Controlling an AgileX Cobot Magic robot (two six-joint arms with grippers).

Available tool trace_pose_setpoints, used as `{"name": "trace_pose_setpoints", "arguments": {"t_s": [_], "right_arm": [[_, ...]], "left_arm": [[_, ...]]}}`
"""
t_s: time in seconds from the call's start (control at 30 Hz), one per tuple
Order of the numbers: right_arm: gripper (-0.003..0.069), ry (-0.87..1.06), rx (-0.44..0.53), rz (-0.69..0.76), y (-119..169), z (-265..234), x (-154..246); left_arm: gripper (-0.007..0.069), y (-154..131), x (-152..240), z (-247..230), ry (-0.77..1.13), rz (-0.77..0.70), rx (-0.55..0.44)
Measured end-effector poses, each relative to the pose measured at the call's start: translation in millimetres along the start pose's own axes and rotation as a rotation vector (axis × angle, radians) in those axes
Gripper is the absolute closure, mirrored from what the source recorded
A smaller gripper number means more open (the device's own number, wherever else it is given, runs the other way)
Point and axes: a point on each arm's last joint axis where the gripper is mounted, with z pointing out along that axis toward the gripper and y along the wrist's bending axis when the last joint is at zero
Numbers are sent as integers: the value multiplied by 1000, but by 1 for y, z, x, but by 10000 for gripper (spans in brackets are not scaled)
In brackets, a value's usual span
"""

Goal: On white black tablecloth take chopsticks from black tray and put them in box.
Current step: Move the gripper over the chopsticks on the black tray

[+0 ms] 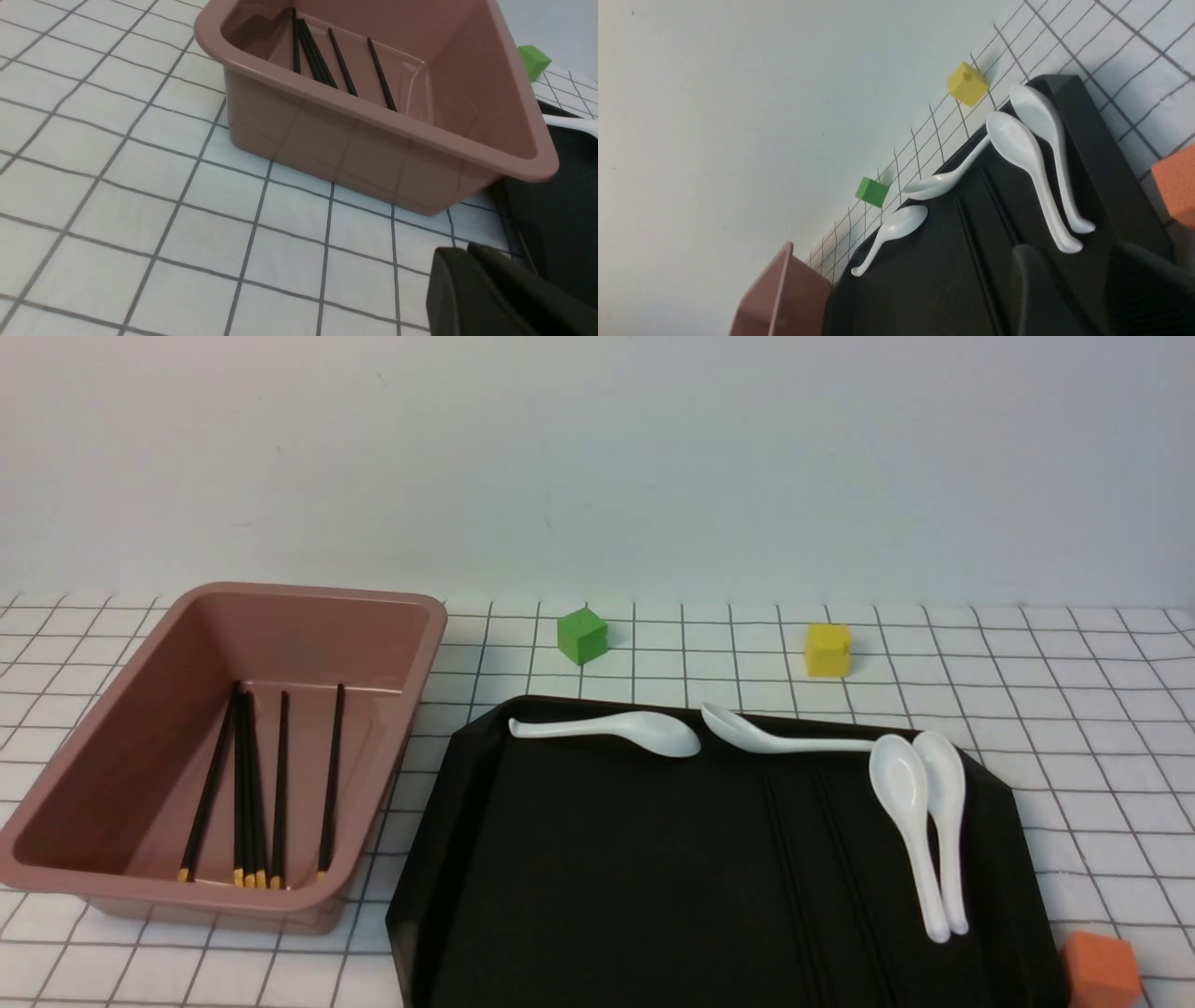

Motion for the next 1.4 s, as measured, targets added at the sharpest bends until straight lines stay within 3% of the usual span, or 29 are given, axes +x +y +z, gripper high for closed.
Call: {"name": "trace_pose_setpoints", "arguments": {"t_s": [0.07,0.17,0.2,0.27,0.33,0.37,0.53,0.63,0.7,0.9,1.0,1.3,1.4], "right_arm": [[454,-29,-19,-54,6,-2,-5],[543,-109,-74,-211,37,-9,-26],[603,-122,-70,-294,51,-10,-36],[657,-102,-43,-389,68,-8,-46],[667,17,54,-487,82,3,-56],[666,58,91,-502,82,8,-56],[655,529,462,-501,62,60,-51],[652,691,533,-462,53,84,-45],[645,811,517,-445,52,102,-38],[627,1066,326,-467,74,150,0],[618,1154,303,-520,87,175,24],[487,1216,484,-685,95,220,82],[389,1174,568,-716,86,233,93]], "left_arm": [[596,0,0,0,0,0,0],[596,0,0,0,0,0,0],[596,0,0,0,0,0,0],[596,0,0,0,0,0,0],[594,0,0,0,0,0,0],[594,0,0,0,0,0,0],[587,0,0,0,0,0,0],[585,0,0,0,0,0,0],[585,0,0,0,0,0,0],[576,0,0,0,0,0,0],[571,0,0,0,0,0,0],[562,0,0,0,0,0,0],[555,0,0,0,0,0,0]]}}
